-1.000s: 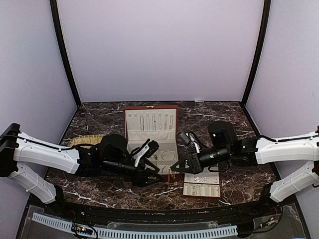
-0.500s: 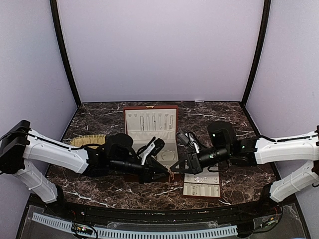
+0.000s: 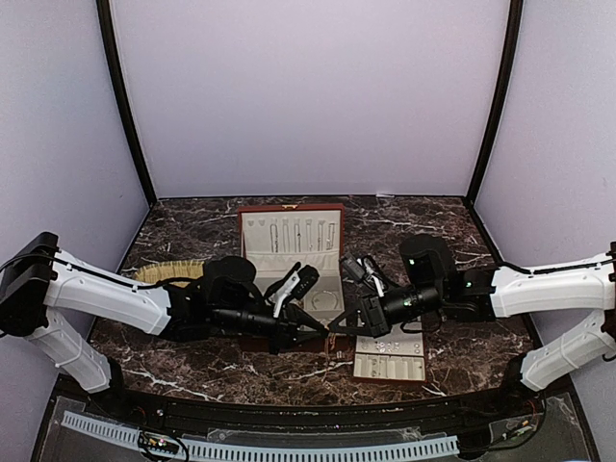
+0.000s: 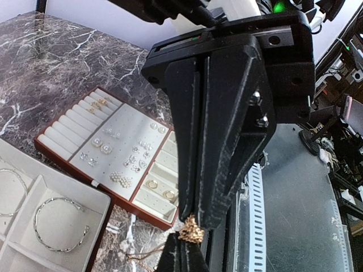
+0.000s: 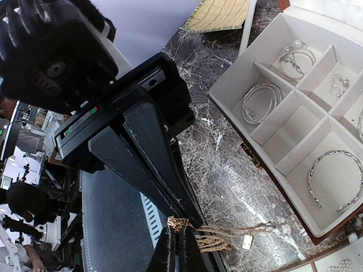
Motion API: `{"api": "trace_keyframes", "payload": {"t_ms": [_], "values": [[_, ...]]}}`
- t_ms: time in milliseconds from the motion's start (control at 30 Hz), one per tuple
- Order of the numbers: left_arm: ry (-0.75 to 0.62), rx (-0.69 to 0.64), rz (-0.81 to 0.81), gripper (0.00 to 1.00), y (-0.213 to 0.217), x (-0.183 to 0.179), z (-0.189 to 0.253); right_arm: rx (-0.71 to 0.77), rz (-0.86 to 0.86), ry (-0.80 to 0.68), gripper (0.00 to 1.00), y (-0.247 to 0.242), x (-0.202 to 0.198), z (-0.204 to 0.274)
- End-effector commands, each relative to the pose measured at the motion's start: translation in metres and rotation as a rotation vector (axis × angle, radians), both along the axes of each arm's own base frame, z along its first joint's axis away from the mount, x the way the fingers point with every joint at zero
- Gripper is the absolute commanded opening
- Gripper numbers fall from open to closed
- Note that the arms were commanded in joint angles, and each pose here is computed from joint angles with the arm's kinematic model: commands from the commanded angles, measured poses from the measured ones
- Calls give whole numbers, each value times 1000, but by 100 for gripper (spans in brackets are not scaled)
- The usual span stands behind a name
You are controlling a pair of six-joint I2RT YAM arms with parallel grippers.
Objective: Organize the mixed jewelry
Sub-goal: Pass from the right arm to the left
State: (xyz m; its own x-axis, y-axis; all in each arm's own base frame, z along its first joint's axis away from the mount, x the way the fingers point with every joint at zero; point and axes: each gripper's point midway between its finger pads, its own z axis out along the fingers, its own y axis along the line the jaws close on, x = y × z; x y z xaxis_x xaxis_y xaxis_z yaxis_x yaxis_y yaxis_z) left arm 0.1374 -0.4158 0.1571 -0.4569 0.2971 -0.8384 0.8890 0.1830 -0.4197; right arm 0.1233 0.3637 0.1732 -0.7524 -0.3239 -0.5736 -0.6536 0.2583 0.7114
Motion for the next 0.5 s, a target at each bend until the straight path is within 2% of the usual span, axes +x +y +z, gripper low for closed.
{"api": "trace_keyframes", "payload": {"t_ms": [0, 200, 267, 467], "values": [[-23, -66, -10, 0, -5, 0, 24, 22, 12, -19, 0, 3, -3, 4], [-20, -37, 72, 0, 5, 9, 21, -15, -80, -71, 0, -6, 11, 5], [-21, -9, 120, 0, 11, 15, 16, -10, -100, -83, 7, -8, 13, 8], [-21, 22, 149, 0, 18, 17, 14, -6, -125, -84, 11, -13, 15, 9]]}}
